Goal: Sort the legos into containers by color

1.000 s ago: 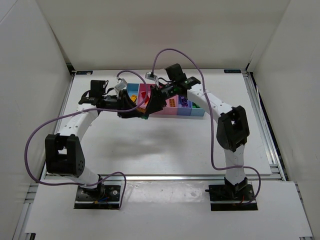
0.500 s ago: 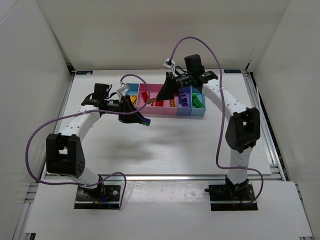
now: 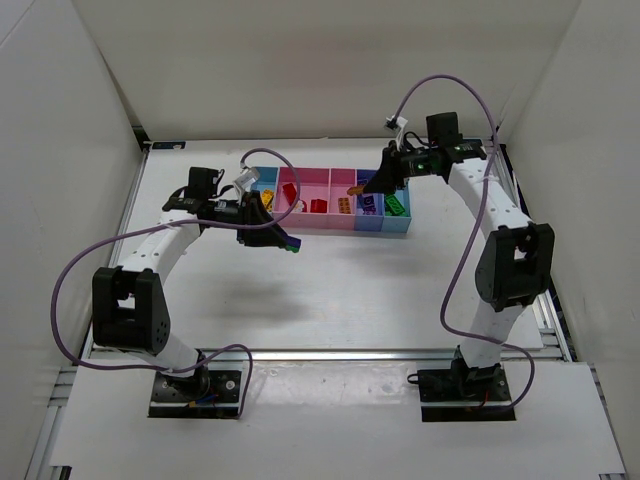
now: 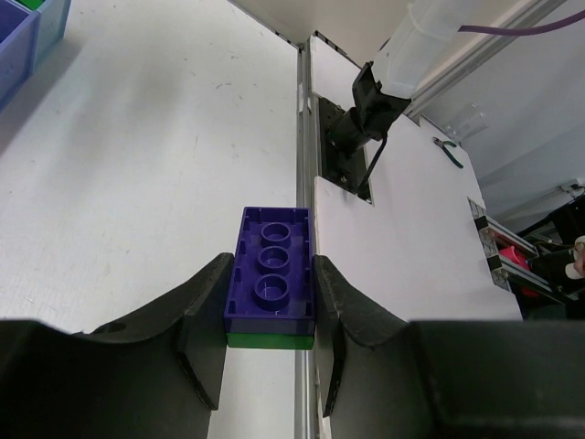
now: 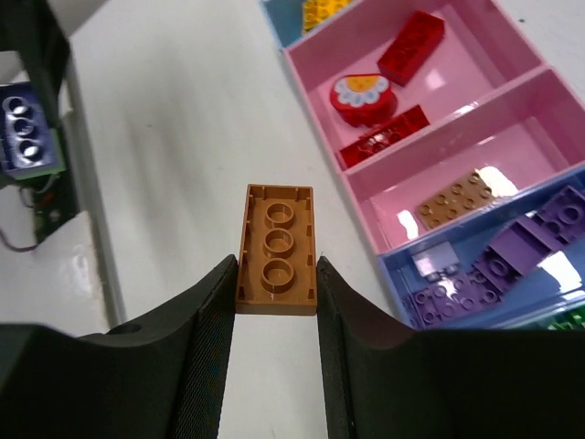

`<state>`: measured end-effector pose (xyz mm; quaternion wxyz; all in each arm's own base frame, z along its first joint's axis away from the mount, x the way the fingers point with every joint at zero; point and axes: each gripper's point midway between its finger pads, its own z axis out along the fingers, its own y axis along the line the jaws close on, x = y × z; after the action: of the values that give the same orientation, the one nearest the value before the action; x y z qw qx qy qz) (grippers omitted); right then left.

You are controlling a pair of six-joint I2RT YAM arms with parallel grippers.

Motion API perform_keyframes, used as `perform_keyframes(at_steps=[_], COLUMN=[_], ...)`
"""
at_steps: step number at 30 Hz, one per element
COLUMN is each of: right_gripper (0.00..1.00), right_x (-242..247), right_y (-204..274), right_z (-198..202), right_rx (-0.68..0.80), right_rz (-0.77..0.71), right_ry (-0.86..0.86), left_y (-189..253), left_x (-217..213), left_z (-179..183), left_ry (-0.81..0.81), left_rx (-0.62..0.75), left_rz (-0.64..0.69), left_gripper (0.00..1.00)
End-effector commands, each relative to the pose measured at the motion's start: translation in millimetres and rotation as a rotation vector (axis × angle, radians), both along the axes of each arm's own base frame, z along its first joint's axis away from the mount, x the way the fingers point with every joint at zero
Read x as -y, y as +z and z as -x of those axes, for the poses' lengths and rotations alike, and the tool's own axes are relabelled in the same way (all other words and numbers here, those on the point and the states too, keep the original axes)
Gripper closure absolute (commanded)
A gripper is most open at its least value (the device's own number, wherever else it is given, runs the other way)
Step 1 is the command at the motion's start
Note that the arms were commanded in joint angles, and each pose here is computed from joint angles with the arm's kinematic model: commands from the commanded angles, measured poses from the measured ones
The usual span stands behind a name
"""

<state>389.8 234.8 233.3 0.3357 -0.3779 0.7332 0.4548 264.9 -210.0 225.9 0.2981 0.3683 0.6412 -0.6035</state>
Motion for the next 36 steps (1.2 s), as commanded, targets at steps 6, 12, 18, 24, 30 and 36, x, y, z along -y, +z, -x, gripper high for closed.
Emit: perform_keyframes(at_steps=[6, 12, 18, 24, 30, 36], right_gripper=[1.00, 1.00, 1.00, 1.00, 1.00, 0.89], right_x=[0.6, -11.1, -27.3, -33.4, -26.8, -34.6], right_y=[-29.8, -49.9, -60.6, -79.1, -97.7, -103.9], right_z=[-45.5, -74.5, -88.7, -102.1, -112.2, -114.7], right_rx=[0.055, 0.096, 0.129, 0.143, 0.178, 0.201], right_rz=[0.171, 0.305, 0.344, 0.391, 0.472, 0.486], right_ry=[-0.179, -0.323, -0.345, -0.355, -0.387, -0.365], left_y=[18.5, 17.5, 17.7, 15.3, 16.4, 15.5], left_x=[1.5, 1.3, 1.0, -0.9, -2.2, -2.1], left_z=[1.2, -2.8, -6.6, -7.5, -7.9, -8.6], left_ry=[-0.031, -0.024, -0.022, -0.013, -0.010, -0.010], left_rx=[0.046, 0.049, 0.052, 0.046, 0.049, 0.044], left_rz=[0.043, 0.036, 0.037, 0.033, 0.034, 0.034], left_gripper=[0.79, 0.79, 0.79, 0.79, 0.79, 0.79])
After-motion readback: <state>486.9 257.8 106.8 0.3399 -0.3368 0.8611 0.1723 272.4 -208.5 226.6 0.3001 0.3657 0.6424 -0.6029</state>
